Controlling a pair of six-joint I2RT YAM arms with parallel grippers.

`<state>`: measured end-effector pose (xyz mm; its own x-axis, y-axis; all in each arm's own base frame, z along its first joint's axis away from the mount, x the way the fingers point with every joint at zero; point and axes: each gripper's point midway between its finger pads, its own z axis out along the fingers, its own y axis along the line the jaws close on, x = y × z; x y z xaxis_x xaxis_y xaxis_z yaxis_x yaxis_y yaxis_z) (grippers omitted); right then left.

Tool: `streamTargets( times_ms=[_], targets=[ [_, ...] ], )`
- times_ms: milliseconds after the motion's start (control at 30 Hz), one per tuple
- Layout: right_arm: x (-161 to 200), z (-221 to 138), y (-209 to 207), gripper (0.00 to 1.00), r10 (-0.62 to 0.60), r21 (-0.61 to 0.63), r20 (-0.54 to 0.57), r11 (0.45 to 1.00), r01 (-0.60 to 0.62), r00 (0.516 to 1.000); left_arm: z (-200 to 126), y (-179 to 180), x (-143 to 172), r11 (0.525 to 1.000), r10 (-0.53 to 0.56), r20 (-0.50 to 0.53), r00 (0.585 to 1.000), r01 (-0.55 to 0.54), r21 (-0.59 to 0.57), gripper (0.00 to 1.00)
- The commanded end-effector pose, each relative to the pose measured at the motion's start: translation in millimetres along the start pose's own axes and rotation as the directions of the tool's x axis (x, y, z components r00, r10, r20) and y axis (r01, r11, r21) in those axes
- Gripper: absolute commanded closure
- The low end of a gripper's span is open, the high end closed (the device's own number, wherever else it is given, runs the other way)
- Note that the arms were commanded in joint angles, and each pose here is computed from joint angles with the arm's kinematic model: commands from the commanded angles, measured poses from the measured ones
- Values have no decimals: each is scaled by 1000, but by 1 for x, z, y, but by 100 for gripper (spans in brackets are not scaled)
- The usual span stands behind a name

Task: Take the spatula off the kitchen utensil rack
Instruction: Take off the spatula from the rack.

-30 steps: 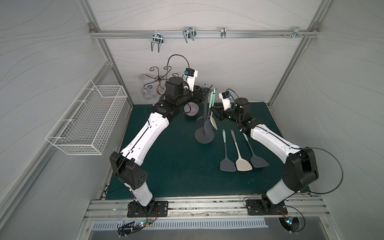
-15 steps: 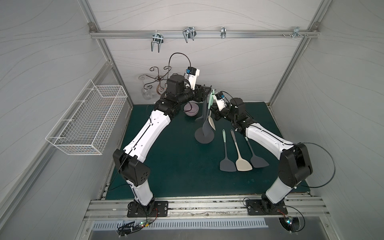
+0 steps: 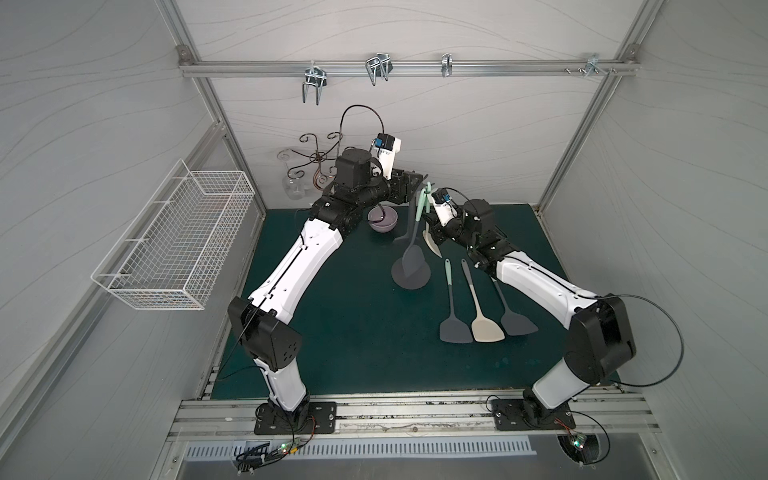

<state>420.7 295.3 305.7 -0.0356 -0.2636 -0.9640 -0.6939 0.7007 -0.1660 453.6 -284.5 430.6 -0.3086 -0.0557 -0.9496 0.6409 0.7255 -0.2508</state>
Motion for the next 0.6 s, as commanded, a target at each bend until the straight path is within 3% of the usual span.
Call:
streamTargets(
  times_ms=[0, 567],
  targets=[
    [-54, -26, -6, 100, -49, 52, 139, 998, 42, 989, 3, 11, -2, 998, 21, 1, 1000, -21, -58, 35],
    [-82, -54, -32, 100, 49, 183, 198, 979, -86, 979, 12, 32, 26, 989, 19, -93, 996, -32, -143, 35]
  ],
)
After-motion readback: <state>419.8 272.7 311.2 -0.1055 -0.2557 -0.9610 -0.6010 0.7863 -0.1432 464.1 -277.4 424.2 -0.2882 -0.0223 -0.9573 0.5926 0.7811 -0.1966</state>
